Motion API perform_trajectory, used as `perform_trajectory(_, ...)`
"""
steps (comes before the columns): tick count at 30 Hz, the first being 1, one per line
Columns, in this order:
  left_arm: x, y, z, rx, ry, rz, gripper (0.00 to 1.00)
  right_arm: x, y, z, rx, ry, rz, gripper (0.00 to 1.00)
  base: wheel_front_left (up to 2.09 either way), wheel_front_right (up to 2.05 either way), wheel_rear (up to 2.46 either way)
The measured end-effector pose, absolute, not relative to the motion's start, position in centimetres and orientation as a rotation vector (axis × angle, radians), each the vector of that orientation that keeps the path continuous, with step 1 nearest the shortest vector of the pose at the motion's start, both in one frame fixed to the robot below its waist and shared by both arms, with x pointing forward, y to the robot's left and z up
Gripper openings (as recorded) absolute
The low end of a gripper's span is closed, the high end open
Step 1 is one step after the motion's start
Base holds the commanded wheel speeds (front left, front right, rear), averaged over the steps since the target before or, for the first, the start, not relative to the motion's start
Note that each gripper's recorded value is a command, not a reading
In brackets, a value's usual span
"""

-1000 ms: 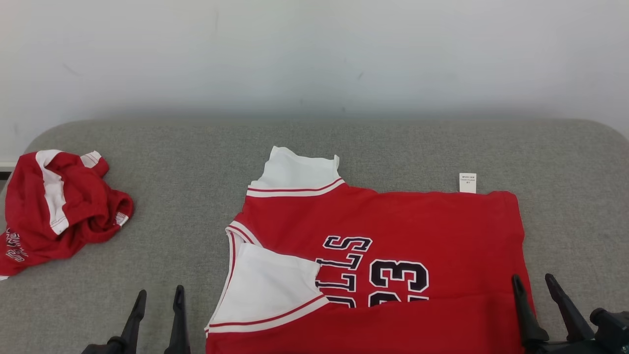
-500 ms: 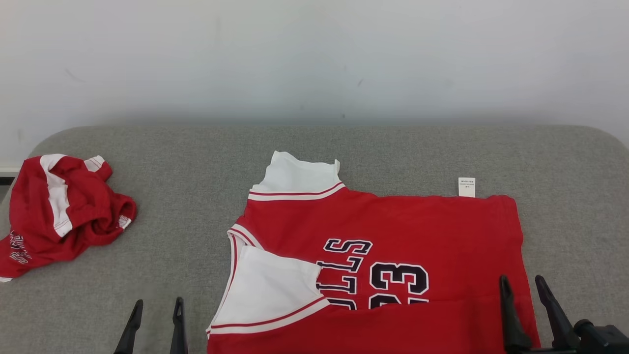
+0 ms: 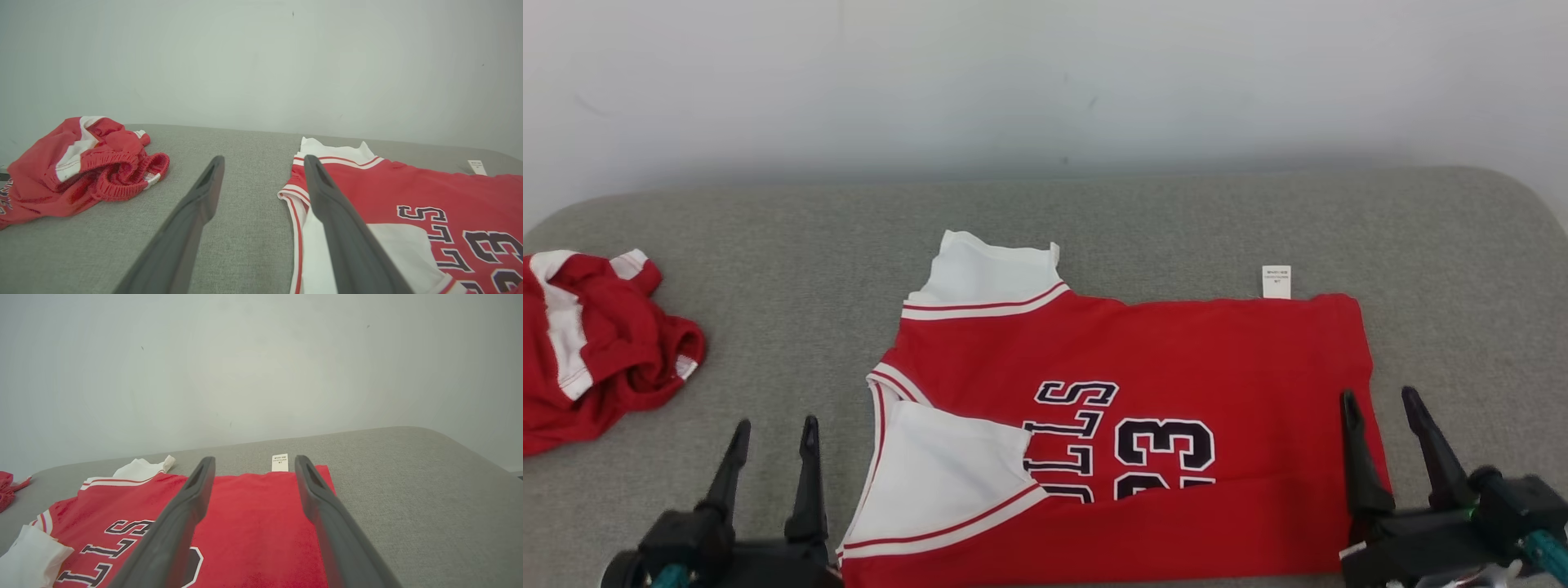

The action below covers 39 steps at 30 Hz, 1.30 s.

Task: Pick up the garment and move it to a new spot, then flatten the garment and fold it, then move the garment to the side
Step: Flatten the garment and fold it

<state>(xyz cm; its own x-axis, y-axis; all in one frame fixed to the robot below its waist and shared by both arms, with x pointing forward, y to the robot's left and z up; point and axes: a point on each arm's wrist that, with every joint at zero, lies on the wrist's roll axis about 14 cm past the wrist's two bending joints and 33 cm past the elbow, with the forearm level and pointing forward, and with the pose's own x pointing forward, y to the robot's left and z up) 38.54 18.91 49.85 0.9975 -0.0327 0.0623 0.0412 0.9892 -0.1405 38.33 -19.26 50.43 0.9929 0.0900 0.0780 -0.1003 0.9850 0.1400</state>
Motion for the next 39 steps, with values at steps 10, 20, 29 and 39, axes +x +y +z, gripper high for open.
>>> perform_trajectory(10,48.6,15.8,52.3,-0.061,-0.057,-0.242,1.00,43.4,-20.9,51.5,0.091,-0.082,0.089,1.00,0.00,0.00,0.00)
perform_trajectory(20,58.6,12.1,52.4,-0.052,0.106,-0.378,1.00,48.5,-22.8,50.6,0.068,-0.028,0.051,1.00,0.00,0.00,0.00)
perform_trajectory(29,62.7,10.4,46.5,-0.033,0.322,-0.408,1.00,49.6,-24.2,48.9,0.064,0.016,0.015,1.00,0.00,0.00,0.00)
perform_trajectory(39,63.7,9.3,40.2,-0.026,0.489,-0.406,1.00,49.1,-26.2,46.4,0.050,0.081,-0.036,1.00,0.00,0.00,0.00)
